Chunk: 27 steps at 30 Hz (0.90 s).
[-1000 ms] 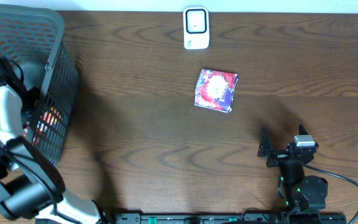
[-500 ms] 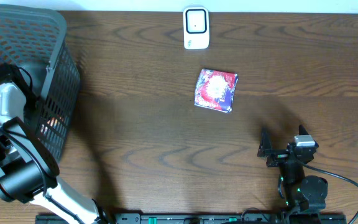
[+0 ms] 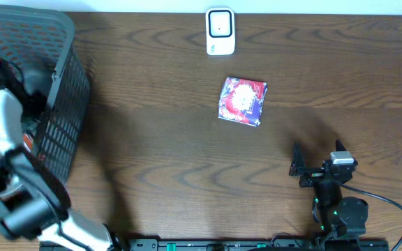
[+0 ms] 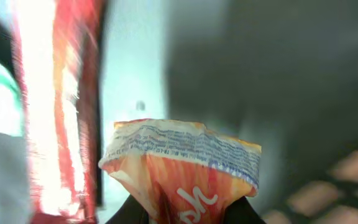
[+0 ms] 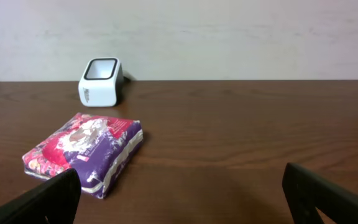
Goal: Scan the item barcode
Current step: 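Reach the left gripper into the basket and grasp the orange snack pack, then place the orange snack pack beside the red-purple pack with the left gripper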
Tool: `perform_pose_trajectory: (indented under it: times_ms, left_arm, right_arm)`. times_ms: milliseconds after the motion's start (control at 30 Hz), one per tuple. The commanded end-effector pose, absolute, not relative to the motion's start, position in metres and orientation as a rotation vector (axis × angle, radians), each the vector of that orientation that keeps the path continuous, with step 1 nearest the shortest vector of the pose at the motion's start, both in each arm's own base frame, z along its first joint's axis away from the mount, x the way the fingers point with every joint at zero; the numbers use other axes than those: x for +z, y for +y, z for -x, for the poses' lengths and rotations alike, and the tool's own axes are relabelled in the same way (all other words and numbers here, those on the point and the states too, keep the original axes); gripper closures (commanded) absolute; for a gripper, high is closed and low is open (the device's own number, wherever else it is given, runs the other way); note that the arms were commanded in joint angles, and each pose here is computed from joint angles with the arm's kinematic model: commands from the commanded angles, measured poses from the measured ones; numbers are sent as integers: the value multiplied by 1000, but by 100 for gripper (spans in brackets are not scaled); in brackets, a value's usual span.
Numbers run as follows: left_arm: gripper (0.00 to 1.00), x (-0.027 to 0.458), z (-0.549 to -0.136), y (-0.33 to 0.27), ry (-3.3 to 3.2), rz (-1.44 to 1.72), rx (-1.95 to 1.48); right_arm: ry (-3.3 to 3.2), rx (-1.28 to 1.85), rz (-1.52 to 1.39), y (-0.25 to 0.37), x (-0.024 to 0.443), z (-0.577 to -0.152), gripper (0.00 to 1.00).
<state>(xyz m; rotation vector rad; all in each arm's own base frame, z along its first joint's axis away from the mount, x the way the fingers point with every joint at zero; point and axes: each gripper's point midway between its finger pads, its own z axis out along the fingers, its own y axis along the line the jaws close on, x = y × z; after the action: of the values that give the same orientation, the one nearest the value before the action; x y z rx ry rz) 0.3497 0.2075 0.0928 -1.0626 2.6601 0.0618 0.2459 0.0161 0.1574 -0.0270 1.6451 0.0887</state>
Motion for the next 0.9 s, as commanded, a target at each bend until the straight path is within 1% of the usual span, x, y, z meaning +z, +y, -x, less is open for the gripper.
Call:
perform_pose_trajectory:
  times_ms: [0, 100, 200, 267, 300, 367, 433, 567, 633, 667, 700, 733, 867]
  left_arm:
    - [93, 253, -375, 221, 2215, 878, 142]
    - [93, 326, -364, 210, 1983, 862, 103]
    - [93, 363, -360, 183, 1870, 857, -49]
    - [93, 385, -375, 139, 1855, 690, -241]
    - [93, 399, -388, 100, 1850, 536, -370]
    - [93, 404, -399, 64, 1864, 394, -445]
    - [93, 396, -408, 20, 1913, 226, -476]
    - [92, 360, -418, -62, 2033, -59, -544]
    - [93, 322, -424, -116, 2135, -197, -612]
    - [92, 308, -426, -132, 2170, -231, -637]
    - [92, 300, -427, -140, 2188, -246, -648]
    - [92, 274, -431, -162, 2251, -287, -672]
    - [92, 206, -434, -185, 2433, -308, -618]
  right_arm:
    - [1645, 71, 32, 14, 157, -246, 1]
    - [1645, 71, 32, 14, 157, -246, 1]
    - [1645, 71, 32, 14, 157, -246, 1]
    - [1645, 71, 32, 14, 157, -246, 1]
    - [1645, 71, 32, 14, 157, -246, 1]
    - [1645, 71, 32, 14, 157, -246, 1]
    - [1645, 71, 32, 14, 157, -246, 1]
    - [1645, 71, 32, 14, 157, -246, 1]
    - [1645, 71, 32, 14, 157, -246, 1]
    - [1645, 71, 32, 14, 157, -246, 1]
    - [1645, 71, 32, 14, 157, -246, 1]
    - [1645, 71, 32, 14, 157, -246, 1]
    - [1645, 71, 32, 14, 157, -246, 1]
